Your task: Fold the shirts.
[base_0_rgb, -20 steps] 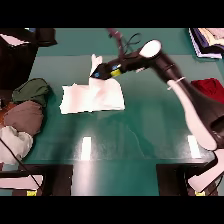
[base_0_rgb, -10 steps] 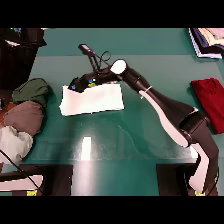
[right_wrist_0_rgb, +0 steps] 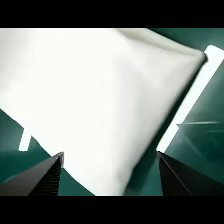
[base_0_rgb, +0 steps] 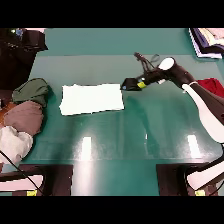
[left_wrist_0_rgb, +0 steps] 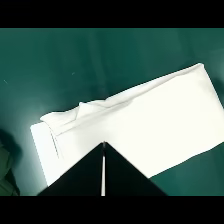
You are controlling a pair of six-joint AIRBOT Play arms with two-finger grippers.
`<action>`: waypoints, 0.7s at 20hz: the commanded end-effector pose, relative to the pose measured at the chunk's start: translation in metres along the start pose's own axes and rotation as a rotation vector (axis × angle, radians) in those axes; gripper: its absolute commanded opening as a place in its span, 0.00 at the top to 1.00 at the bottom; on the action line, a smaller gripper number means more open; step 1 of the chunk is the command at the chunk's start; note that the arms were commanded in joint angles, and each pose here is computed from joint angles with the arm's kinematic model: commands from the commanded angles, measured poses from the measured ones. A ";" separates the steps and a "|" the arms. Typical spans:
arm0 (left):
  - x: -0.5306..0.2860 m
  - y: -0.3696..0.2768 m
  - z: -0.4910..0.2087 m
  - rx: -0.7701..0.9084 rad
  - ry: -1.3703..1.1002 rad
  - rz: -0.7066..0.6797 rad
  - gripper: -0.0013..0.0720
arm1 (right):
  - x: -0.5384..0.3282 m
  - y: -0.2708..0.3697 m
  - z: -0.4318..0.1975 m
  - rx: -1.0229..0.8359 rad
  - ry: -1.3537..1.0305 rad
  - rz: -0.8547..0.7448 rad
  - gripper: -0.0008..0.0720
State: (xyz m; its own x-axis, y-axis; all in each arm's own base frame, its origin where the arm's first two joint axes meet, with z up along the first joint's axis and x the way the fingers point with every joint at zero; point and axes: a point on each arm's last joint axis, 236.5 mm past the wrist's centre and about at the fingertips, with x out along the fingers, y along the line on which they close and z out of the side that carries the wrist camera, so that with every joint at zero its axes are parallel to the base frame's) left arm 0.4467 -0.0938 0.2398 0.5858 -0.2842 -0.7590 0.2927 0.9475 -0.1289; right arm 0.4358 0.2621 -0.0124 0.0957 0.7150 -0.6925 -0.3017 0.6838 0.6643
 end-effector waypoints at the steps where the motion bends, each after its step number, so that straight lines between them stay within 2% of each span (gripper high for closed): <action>1: 0.010 0.000 -0.005 -0.005 0.016 -0.011 0.95 | -0.005 -0.038 -0.017 0.248 -0.007 0.086 0.07; 4: 0.012 0.000 -0.006 -0.007 0.019 -0.011 0.95 | 0.024 -0.031 -0.017 0.260 0.036 0.129 0.07; 10: 0.012 0.000 -0.008 -0.006 0.026 -0.012 0.95 | 0.094 0.026 -0.013 0.235 0.106 0.249 0.11; 12: 0.012 0.000 -0.008 -0.006 0.028 -0.012 0.95 | 0.112 0.039 -0.017 0.223 0.122 0.264 0.23; 13: 0.012 0.000 -0.009 -0.006 0.032 -0.013 0.95 | 0.117 0.042 -0.015 0.208 0.110 0.254 0.33; 14: 0.012 0.000 -0.010 -0.006 0.036 -0.013 0.95 | 0.118 0.045 -0.011 0.191 0.085 0.247 0.56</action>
State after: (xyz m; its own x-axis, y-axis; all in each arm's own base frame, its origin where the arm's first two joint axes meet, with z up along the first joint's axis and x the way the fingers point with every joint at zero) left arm 0.4474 -0.0962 0.2265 0.5624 -0.2923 -0.7735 0.2957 0.9447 -0.1420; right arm 0.4215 0.3525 -0.0661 -0.0592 0.8459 -0.5300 -0.0969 0.5235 0.8465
